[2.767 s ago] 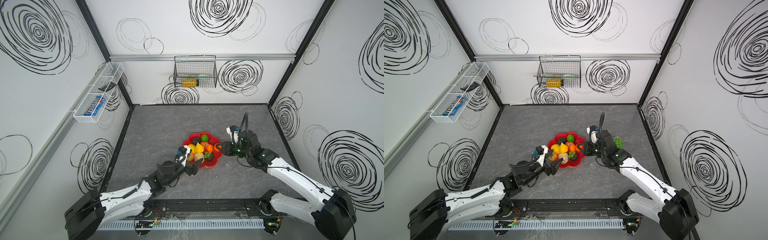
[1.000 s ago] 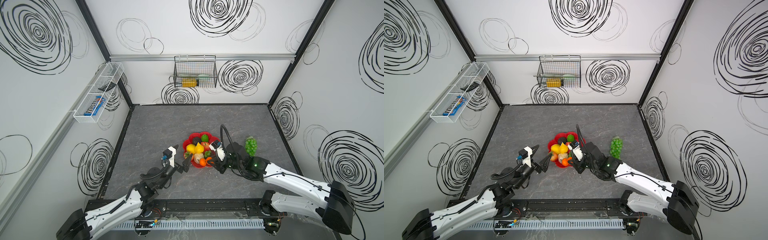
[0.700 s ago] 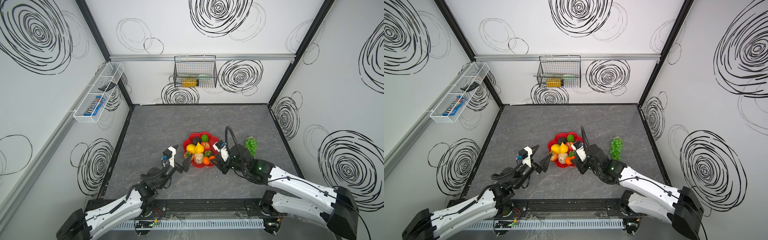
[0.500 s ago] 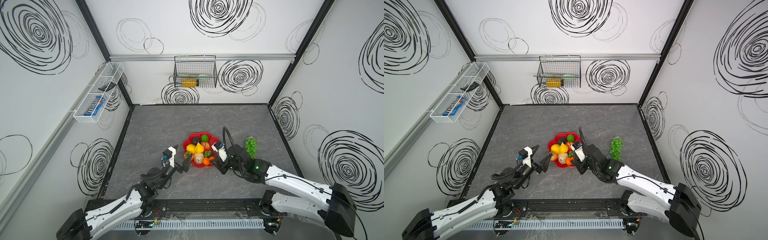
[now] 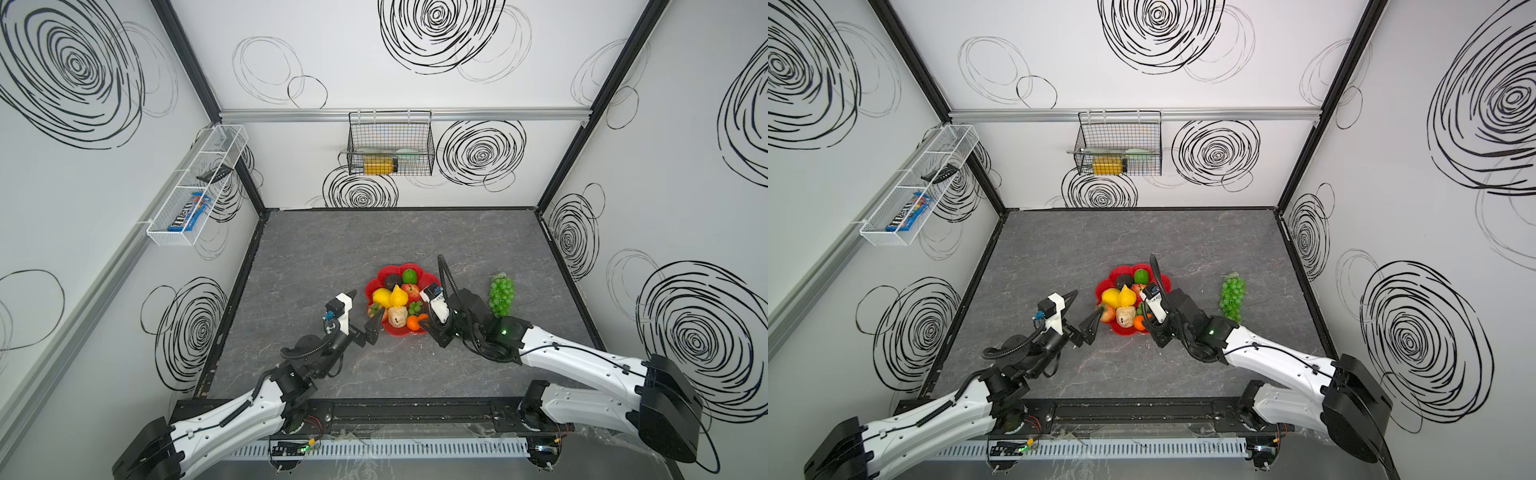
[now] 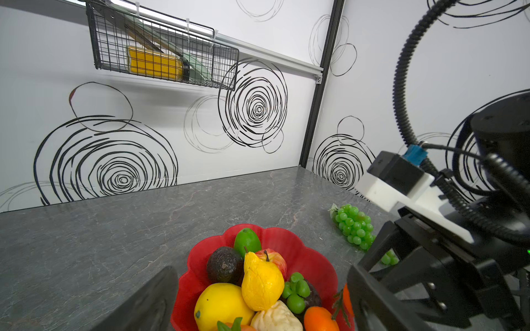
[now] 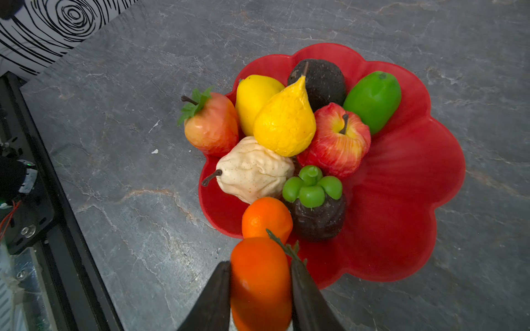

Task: Place and organize the fake fruits in the fruit bowl
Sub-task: 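Lower the kumquats into the bowl beside the pale pear and release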

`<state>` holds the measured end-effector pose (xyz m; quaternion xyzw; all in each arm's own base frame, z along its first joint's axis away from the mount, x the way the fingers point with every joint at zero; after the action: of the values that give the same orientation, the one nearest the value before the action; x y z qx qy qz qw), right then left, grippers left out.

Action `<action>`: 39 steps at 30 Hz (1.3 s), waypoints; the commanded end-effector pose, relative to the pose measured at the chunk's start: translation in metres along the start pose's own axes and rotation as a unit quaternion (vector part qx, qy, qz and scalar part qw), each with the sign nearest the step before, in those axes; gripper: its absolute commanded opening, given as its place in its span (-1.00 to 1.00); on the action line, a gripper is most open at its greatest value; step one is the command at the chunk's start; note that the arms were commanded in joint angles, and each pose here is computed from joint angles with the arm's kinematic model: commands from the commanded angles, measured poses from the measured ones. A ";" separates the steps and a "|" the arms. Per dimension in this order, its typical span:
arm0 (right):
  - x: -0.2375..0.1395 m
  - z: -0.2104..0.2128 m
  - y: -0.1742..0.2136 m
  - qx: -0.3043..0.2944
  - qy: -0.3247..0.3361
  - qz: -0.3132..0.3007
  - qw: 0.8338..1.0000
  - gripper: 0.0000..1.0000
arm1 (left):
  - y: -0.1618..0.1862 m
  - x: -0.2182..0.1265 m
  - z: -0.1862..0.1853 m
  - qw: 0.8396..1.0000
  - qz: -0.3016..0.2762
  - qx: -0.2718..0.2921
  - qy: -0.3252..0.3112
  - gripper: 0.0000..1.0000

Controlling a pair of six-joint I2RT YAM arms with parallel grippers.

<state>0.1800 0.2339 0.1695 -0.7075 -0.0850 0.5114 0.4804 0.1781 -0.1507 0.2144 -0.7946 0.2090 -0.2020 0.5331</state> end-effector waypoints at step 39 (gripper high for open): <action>-0.017 -0.053 0.028 0.282 -0.009 0.004 0.959 -0.12 | -0.011 -0.001 -0.002 0.999 -0.033 -0.011 0.005 0.93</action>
<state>0.2123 0.1818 0.1704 -0.6135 0.0601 0.4865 0.6191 0.1782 -0.1499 0.2145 -0.7957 0.2063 -0.2008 0.5330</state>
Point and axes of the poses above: each gripper's point midway between its finger pads, its own x axis out along the fingers, its own z axis along the line the jaws close on, y = z × x, the point moved 6 cm from there along -x, back along the fingers, and after that the axes turned 12 degrees about -x, right-handed, at the moved point
